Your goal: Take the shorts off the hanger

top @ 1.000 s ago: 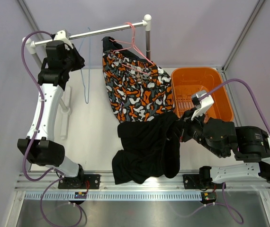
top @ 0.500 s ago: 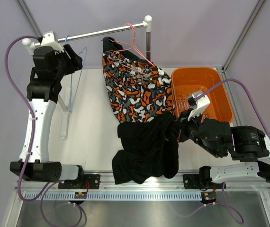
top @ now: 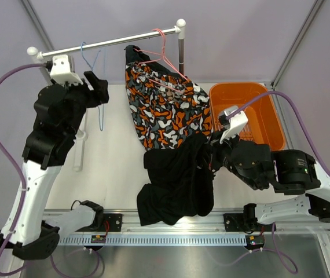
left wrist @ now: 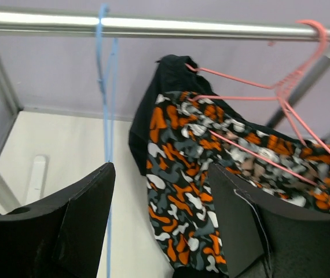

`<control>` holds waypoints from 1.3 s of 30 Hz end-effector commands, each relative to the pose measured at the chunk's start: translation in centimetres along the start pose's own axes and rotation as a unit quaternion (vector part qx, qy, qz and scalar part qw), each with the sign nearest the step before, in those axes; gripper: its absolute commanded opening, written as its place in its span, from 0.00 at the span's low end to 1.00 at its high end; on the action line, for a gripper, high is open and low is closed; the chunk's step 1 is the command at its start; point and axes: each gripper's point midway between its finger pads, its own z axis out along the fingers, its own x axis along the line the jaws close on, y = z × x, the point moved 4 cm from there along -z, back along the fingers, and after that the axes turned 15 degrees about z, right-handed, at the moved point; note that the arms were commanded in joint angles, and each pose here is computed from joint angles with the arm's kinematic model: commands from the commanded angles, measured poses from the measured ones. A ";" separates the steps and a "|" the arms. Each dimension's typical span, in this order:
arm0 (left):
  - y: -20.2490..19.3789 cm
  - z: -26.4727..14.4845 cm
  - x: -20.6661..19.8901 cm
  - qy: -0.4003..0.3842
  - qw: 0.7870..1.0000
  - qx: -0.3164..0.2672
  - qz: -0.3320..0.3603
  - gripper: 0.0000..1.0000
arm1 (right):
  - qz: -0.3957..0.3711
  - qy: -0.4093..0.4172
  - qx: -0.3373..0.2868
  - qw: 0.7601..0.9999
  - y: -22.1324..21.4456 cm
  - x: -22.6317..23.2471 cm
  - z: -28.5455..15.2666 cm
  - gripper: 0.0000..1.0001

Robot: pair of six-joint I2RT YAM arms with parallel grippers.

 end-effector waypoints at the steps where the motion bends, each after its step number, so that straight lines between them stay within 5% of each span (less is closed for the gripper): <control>1: 1.0 -2.2 -0.3 0.004 0.999 -0.039 0.004 0.70 | 0.004 -0.013 -0.079 0.997 4.3 1.3 -0.1 0.00; 11: -3.1 -5.8 -4.5 -0.157 0.987 -0.028 0.011 0.68 | 0.063 -0.101 -0.250 0.961 16.0 -2.0 -3.4 0.00; 17: -6.8 -6.3 -5.8 -0.191 0.981 0.003 0.016 0.67 | 0.079 -0.206 -0.396 0.891 23.8 -3.7 -7.9 0.00; 18: -7.1 -6.6 -6.1 -0.200 0.980 0.006 0.017 0.68 | 0.036 -0.234 -0.401 0.885 24.7 -3.9 -8.6 0.00; 19: -7.3 -6.8 -6.2 -0.205 0.979 0.008 0.018 0.67 | 0.083 -0.221 -0.442 0.866 26.6 -3.8 -10.3 0.00; 25: -9.2 -7.6 -6.8 -0.230 0.972 0.033 0.041 0.67 | 0.070 -0.246 -0.504 0.825 31.3 -3.9 -13.9 0.00; 32: -11.9 -7.9 -6.8 -0.240 0.968 0.048 0.053 0.68 | 0.045 -0.329 -0.573 0.749 34.6 -6.2 -11.6 0.00; 39: -14.0 -7.8 -6.6 -0.237 0.968 0.057 0.065 0.68 | 0.026 -0.344 -0.553 0.758 36.7 -11.2 -3.4 0.00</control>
